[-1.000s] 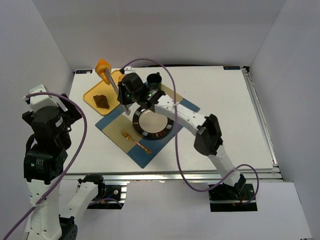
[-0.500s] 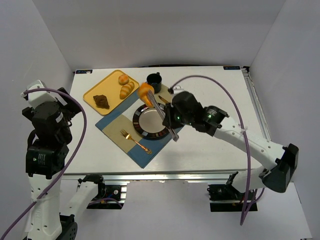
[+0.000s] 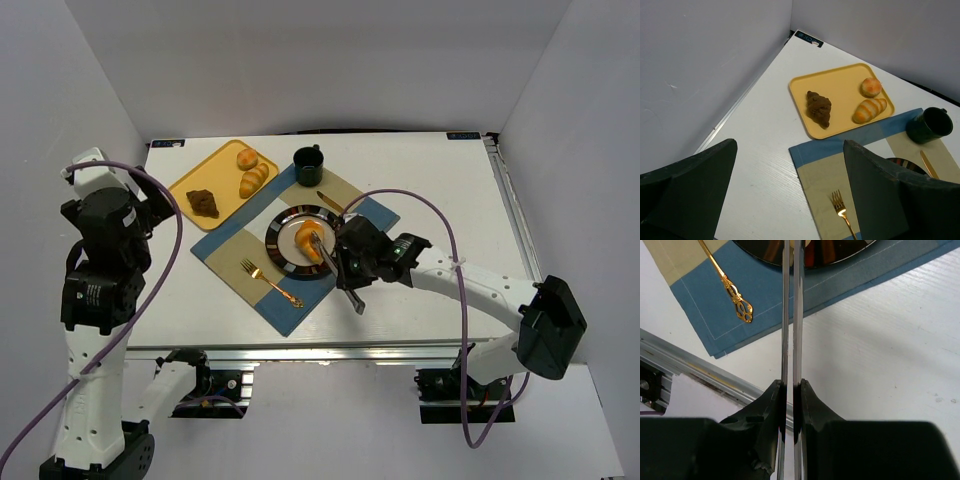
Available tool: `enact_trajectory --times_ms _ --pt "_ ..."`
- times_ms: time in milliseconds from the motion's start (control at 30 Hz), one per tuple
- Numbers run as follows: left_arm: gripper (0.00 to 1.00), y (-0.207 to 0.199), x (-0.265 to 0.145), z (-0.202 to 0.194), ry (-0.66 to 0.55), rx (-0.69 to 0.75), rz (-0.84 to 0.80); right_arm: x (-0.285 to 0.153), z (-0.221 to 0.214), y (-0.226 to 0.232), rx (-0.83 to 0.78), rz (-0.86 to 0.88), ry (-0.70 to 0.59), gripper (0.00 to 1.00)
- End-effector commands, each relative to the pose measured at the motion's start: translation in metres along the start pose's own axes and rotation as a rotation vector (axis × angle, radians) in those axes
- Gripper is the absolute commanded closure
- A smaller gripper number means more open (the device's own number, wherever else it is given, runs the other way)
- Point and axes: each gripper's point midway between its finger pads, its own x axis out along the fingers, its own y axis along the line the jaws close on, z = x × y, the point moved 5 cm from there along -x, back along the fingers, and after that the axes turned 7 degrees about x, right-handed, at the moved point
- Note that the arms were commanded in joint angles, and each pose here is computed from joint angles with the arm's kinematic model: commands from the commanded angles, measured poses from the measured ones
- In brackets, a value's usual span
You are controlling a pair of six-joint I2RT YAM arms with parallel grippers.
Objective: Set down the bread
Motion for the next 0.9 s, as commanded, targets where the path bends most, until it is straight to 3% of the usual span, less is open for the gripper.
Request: enact_trajectory --times_ms 0,67,233,433,867 --pt "0.02 0.002 -0.006 0.004 -0.024 -0.016 -0.014 0.003 0.009 0.009 0.001 0.04 -0.05 0.86" --pt "0.02 0.003 -0.007 0.003 -0.021 -0.013 -0.007 0.003 0.01 0.008 -0.002 0.032 -0.053 0.75" --pt "0.02 0.004 -0.007 0.002 -0.019 -0.012 0.001 -0.004 0.013 0.009 0.0 0.025 -0.056 0.61" --pt "0.02 0.002 -0.004 0.001 -0.018 -0.017 0.0 -0.013 0.015 0.009 0.0 0.026 -0.063 0.52" --pt "0.02 0.001 -0.002 -0.003 -0.009 -0.012 -0.003 -0.069 0.04 0.007 0.08 -0.006 -0.239 0.5"
